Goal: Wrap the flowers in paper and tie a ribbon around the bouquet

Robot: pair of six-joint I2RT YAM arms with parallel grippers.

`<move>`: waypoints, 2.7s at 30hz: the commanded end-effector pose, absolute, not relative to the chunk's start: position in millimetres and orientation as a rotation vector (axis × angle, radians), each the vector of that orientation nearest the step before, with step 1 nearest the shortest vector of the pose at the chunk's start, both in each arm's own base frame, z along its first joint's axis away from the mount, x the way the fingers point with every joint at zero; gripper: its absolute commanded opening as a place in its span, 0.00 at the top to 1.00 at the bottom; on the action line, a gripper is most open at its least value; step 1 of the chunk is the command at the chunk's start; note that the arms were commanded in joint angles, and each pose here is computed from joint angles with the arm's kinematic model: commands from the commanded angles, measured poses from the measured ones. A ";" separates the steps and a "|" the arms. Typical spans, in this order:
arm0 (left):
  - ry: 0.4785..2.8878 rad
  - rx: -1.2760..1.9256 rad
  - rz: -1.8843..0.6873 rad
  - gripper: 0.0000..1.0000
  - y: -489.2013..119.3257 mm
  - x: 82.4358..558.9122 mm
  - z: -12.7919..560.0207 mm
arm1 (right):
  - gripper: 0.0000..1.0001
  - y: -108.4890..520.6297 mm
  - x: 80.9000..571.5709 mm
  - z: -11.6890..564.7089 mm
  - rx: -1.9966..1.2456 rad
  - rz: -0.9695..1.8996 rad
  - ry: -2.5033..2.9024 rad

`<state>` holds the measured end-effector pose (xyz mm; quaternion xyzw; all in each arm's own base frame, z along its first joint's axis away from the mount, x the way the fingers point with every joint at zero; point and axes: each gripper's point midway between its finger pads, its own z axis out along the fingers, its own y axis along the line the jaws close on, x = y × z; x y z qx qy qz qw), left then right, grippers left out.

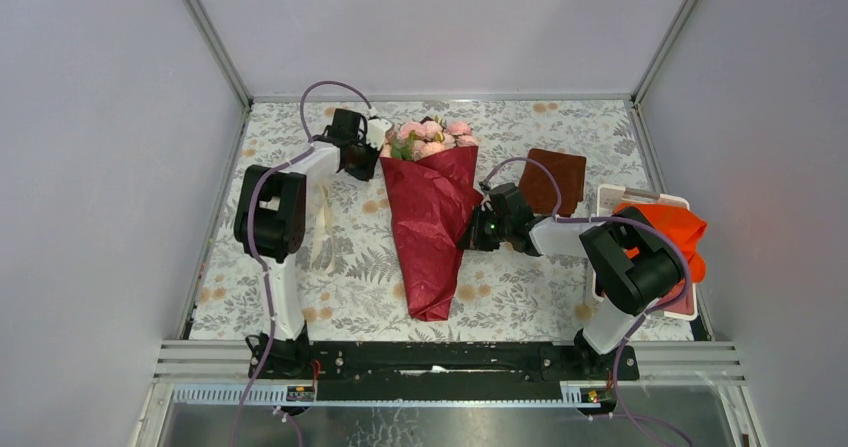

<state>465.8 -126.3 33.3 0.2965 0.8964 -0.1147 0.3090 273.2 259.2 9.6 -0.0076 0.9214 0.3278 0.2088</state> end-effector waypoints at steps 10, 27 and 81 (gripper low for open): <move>2.031 1.084 -0.383 0.81 -221.9 373.0 111.0 | 0.93 246.5 268.6 1.2 -0.021 0.814 2.614; 1.573 2.007 -0.284 0.55 -291.2 183.6 9.2 | 0.49 236.4 297.4 15.6 0.015 0.753 2.554; 2.742 1.092 -0.195 0.86 -49.7 227.8 2.8 | 1.00 251.5 331.1 40.9 0.046 1.028 2.464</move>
